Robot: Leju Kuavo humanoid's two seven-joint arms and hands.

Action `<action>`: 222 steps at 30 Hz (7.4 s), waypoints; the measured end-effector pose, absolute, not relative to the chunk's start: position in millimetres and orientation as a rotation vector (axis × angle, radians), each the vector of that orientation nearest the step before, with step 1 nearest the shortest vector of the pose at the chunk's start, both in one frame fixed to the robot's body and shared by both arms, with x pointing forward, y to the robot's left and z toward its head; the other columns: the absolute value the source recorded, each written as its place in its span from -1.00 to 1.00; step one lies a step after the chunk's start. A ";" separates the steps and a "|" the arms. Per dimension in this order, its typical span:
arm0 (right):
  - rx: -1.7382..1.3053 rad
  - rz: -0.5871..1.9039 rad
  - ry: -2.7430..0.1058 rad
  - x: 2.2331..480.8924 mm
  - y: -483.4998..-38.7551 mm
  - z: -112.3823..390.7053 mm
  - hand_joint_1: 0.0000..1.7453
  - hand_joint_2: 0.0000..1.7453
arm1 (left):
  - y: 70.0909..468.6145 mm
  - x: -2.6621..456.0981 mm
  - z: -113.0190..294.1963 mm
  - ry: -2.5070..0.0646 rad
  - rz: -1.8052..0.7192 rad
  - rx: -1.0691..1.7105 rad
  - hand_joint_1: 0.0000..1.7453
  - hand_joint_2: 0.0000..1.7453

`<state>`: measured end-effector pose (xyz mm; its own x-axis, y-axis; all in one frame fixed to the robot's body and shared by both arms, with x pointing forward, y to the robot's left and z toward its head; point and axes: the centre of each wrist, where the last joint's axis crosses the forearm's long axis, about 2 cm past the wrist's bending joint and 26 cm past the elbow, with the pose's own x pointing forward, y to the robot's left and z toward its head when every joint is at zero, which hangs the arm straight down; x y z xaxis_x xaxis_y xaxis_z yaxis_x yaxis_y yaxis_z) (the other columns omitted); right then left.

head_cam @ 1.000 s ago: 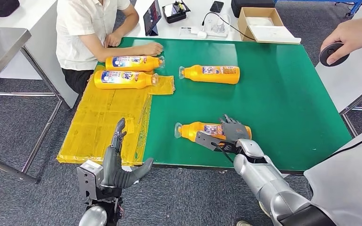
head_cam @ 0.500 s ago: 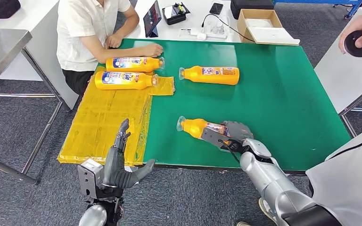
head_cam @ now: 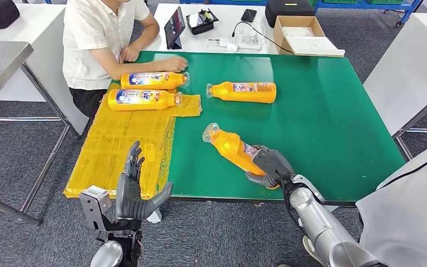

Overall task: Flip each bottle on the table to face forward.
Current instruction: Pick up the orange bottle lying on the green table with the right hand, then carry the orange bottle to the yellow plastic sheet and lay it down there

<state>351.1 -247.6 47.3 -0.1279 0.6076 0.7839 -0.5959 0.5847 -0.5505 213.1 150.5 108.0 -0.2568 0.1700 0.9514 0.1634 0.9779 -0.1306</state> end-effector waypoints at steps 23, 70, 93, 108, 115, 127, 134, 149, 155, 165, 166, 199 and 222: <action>0.349 0.784 -1.905 269.6 -117.3 91.4 1.00 1.00 | 129.4 199.3 103.4 -1.707 -0.025 -0.474 -1.00 1.00; 0.587 1.066 -1.759 281.8 -91.2 87.1 0.80 1.00 | 127.2 203.6 91.9 -1.593 0.018 -0.910 1.00 1.00; 0.522 1.032 -1.696 278.6 -82.0 88.5 -1.00 1.00 | 131.7 200.6 87.2 -1.628 -0.014 -0.779 1.00 1.00; 0.332 0.845 -1.980 226.2 -122.0 94.3 -1.00 1.00 | 181.9 220.9 95.5 -1.902 -0.048 0.097 1.00 1.00; 0.329 0.809 -2.040 206.1 -128.3 101.9 -1.00 1.00 | 202.7 228.2 97.2 -1.865 0.033 0.084 1.00 1.00; 0.302 0.757 -2.051 196.8 -142.4 94.6 -1.00 1.00 | 196.1 246.1 97.9 -1.951 -0.116 0.503 1.00 1.00; 0.328 0.769 -2.065 200.6 -139.1 98.4 -1.00 1.00 | 196.2 259.1 92.1 -1.935 -0.436 0.841 1.00 1.00; 0.412 0.744 -2.084 210.3 -130.7 107.3 -1.00 1.00 | 173.7 304.2 92.8 -1.795 -0.819 0.801 1.00 1.00; 0.444 0.755 -2.080 213.6 -128.7 109.8 -1.00 1.00 | 169.1 315.6 89.2 -1.677 -0.969 0.765 1.00 1.00; 0.510 0.760 -2.079 223.7 -117.1 117.5 -1.00 1.00 | 170.4 356.6 80.5 -1.237 -1.297 0.875 0.88 1.00; 0.515 0.760 -2.078 224.6 -115.8 117.7 -1.00 1.00 | 171.9 361.1 81.8 -1.196 -1.321 0.887 0.82 1.00; 0.558 0.733 -2.009 218.6 -102.9 92.5 -1.00 1.00 | 173.2 343.4 73.2 -1.584 -0.189 -0.228 -1.00 1.00; 0.423 -0.108 -1.786 176.3 -132.3 94.8 -1.00 -1.00 | 167.9 201.8 95.0 -1.807 0.233 -0.074 -1.00 1.00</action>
